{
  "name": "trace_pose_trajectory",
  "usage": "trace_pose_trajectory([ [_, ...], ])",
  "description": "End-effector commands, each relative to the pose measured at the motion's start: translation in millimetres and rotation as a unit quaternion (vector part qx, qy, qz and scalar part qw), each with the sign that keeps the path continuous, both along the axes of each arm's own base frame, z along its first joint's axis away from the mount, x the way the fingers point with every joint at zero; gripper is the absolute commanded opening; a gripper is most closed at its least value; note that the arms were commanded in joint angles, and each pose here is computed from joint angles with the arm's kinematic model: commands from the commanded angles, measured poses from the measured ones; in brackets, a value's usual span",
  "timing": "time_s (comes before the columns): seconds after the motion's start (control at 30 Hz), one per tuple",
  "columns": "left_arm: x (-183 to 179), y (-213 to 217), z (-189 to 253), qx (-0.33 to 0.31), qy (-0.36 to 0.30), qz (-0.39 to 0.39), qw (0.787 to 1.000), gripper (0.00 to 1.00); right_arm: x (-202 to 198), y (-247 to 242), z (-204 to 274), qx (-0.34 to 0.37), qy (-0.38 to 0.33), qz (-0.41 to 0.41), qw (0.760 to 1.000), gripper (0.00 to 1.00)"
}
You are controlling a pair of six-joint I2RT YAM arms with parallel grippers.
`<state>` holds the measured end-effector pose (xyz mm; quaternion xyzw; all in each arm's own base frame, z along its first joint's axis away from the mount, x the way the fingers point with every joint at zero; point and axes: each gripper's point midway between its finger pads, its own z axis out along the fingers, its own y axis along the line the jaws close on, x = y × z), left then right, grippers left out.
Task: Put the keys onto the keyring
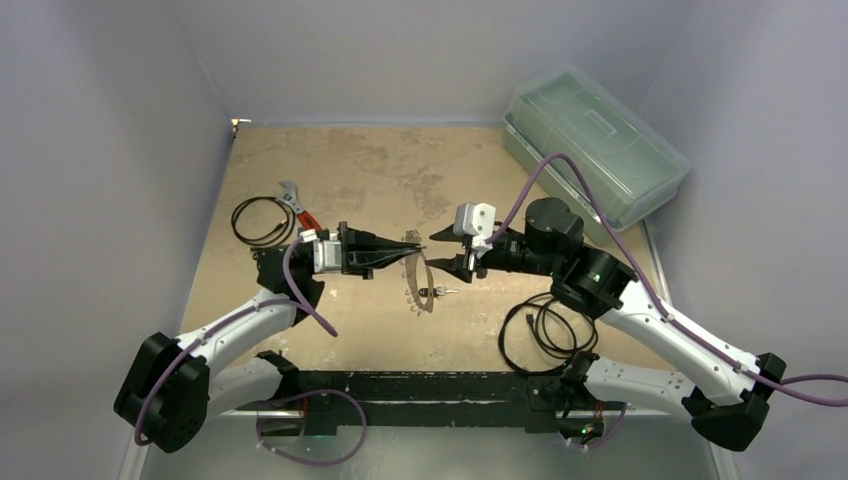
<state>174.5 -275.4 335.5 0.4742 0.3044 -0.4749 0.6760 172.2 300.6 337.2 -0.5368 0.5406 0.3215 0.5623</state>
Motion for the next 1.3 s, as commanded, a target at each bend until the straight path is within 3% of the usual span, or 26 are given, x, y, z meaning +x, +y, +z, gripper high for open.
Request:
trace_pose_trajectory([
  [0.0,-15,7,18,-0.023,-0.039,-0.012,0.999,0.0,-11,1,36,0.032,-0.027,0.026,0.999,0.45],
  [0.33,-16,7,19,-0.021,-0.041,-0.015,0.999,0.0,-11,10,32,0.015,-0.021,0.049,0.998,0.24],
  [0.67,-16,8,20,-0.026,-0.038,-0.013,0.999,0.0,-9,14,25,0.014,-0.018,0.051,0.998,0.22],
  [1.03,-15,7,16,-0.021,-0.034,-0.014,0.999,0.0,-6,20,20,0.007,-0.013,0.056,0.998,0.13],
  [1.1,-14,7,16,-0.02,-0.033,-0.014,0.999,0.0,-5,21,20,0.006,-0.012,0.056,0.998,0.07],
  [1.27,-13,6,14,-0.016,-0.032,-0.012,0.999,0.0,0,21,16,-0.004,-0.01,0.045,0.999,0.1],
])
